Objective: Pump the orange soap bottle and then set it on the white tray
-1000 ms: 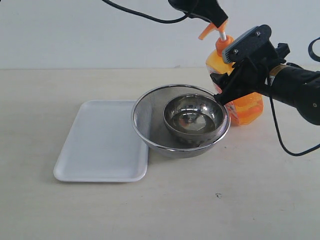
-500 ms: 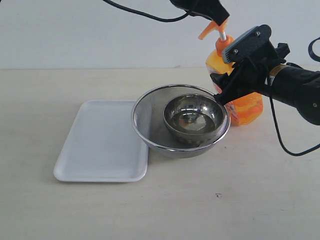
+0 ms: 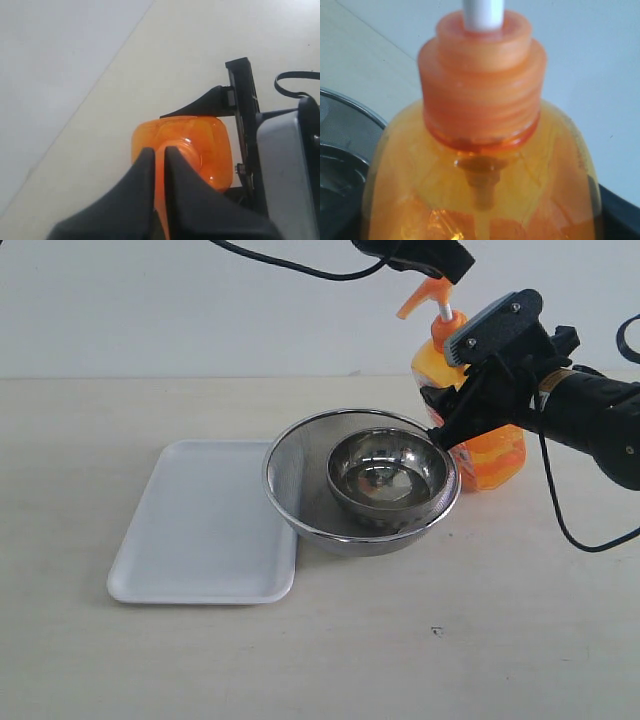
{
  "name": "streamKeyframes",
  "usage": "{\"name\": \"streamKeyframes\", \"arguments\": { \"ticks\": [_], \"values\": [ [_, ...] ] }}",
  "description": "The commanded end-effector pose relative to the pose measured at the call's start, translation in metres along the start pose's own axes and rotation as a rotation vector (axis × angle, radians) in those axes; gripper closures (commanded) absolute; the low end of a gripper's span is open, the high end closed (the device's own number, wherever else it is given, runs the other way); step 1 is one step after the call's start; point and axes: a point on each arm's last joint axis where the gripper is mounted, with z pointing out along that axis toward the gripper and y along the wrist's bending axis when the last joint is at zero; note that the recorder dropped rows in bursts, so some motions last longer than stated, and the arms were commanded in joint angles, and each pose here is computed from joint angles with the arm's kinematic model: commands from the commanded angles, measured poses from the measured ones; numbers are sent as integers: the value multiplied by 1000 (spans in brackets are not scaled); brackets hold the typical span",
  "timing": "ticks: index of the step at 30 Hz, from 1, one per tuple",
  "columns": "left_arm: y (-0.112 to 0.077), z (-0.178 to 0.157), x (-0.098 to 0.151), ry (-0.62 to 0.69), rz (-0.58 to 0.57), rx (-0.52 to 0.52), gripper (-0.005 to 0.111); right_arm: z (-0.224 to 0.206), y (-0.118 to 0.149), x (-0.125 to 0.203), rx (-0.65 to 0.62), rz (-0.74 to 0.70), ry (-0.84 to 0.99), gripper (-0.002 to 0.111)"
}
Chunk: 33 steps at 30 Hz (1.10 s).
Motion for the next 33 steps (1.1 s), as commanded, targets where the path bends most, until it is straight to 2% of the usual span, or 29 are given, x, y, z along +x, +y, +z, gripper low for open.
{"name": "streamKeyframes", "arguments": {
  "ticks": [1,18,33],
  "values": [
    [-1,-1,1,18,22,-7,102,-2,-4,-10,14,-6,-48,108],
    [-3,25,18,84,-1,37,102,-2,-4,-10,14,-6,-48,108],
    [-5,25,22,129,1,61,102,-2,-4,-10,14,-10,-48,108]
  ]
}}
